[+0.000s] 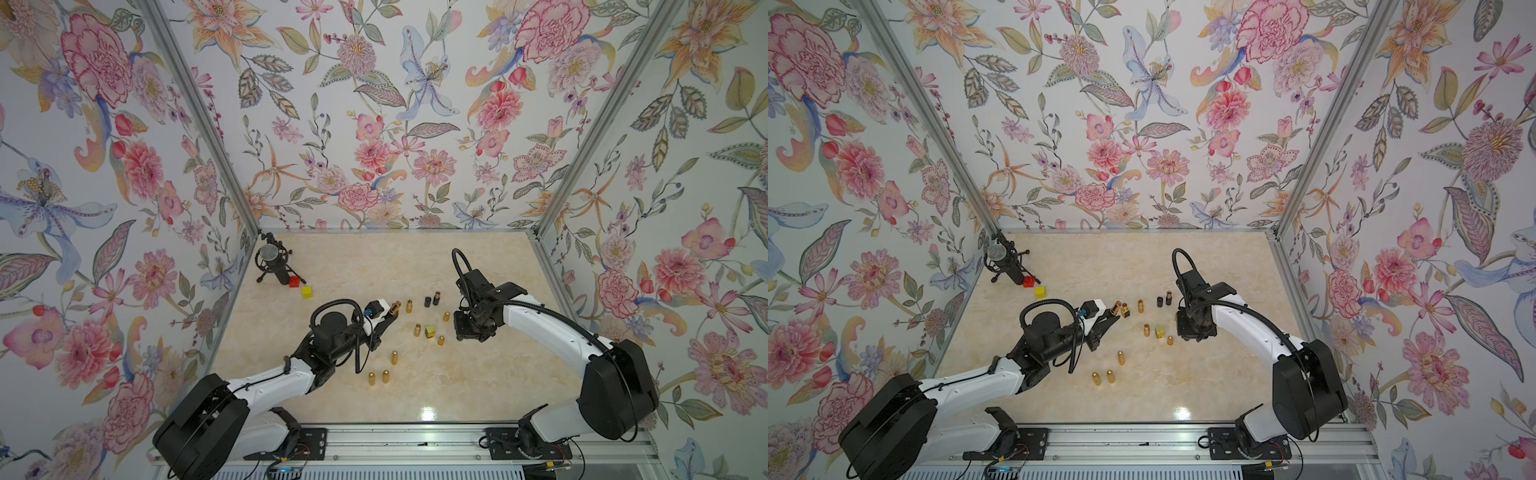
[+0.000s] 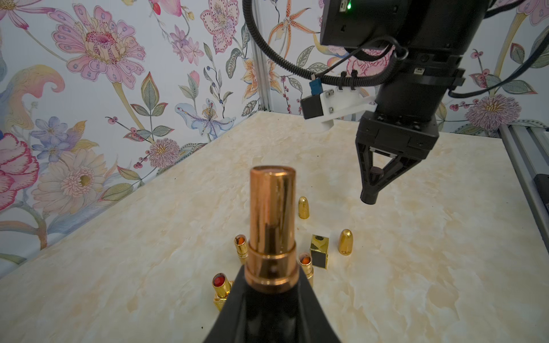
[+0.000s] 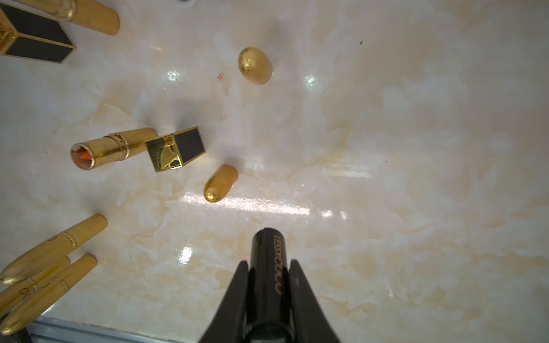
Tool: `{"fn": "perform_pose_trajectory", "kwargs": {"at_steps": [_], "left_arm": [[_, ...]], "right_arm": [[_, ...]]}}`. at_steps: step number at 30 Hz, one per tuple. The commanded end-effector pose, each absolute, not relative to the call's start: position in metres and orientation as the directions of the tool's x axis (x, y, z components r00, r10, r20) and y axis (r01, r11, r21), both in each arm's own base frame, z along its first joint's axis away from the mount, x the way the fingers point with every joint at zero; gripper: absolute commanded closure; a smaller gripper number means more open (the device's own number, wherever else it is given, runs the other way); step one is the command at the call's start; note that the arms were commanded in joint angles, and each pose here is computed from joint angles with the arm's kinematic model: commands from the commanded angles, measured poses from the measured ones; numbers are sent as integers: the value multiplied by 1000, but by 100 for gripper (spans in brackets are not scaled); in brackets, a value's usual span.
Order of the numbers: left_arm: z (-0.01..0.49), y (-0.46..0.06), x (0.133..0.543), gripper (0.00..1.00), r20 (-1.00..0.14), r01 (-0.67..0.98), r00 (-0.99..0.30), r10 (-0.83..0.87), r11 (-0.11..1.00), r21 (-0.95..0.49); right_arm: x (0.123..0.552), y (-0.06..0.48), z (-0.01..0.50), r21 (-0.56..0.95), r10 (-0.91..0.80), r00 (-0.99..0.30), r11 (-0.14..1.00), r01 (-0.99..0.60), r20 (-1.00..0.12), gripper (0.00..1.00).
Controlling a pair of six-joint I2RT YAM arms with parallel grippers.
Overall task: Open the lipstick cap
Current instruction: Place the cover at the center of the board.
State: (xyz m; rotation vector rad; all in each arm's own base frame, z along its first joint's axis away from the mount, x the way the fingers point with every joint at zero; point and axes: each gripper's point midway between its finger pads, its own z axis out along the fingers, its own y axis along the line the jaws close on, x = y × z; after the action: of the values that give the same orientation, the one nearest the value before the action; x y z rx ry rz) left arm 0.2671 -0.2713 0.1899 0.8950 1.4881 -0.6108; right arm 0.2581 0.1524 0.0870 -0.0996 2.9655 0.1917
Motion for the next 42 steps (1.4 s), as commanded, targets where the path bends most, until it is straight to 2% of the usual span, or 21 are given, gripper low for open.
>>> {"fn": "perform_pose_trajectory", "kwargs": {"at_steps": [1, 15, 23, 35, 42], "left_arm": [[200, -268, 270, 100, -991, 805, 41, 129, 582, 110], [195, -269, 273, 100, -989, 804, 34, 146, 584, 114], [193, -267, 272, 100, -989, 802, 30, 147, 587, 112], [192, -265, 271, 100, -988, 797, 30, 152, 593, 115], [196, -265, 271, 100, -989, 797, 37, 144, 593, 117]], "right_arm": [[268, 156, 71, 82, -56, -980, 994, -73, -189, 80], [274, 161, 43, -32, -131, -978, 991, -128, -162, 80], [273, 166, 37, -35, -148, -977, 989, -144, -152, 78], [271, 167, 39, -25, -151, -976, 989, -148, -156, 65], [274, 173, 66, 26, -135, -968, 989, -143, -210, 59]]}}
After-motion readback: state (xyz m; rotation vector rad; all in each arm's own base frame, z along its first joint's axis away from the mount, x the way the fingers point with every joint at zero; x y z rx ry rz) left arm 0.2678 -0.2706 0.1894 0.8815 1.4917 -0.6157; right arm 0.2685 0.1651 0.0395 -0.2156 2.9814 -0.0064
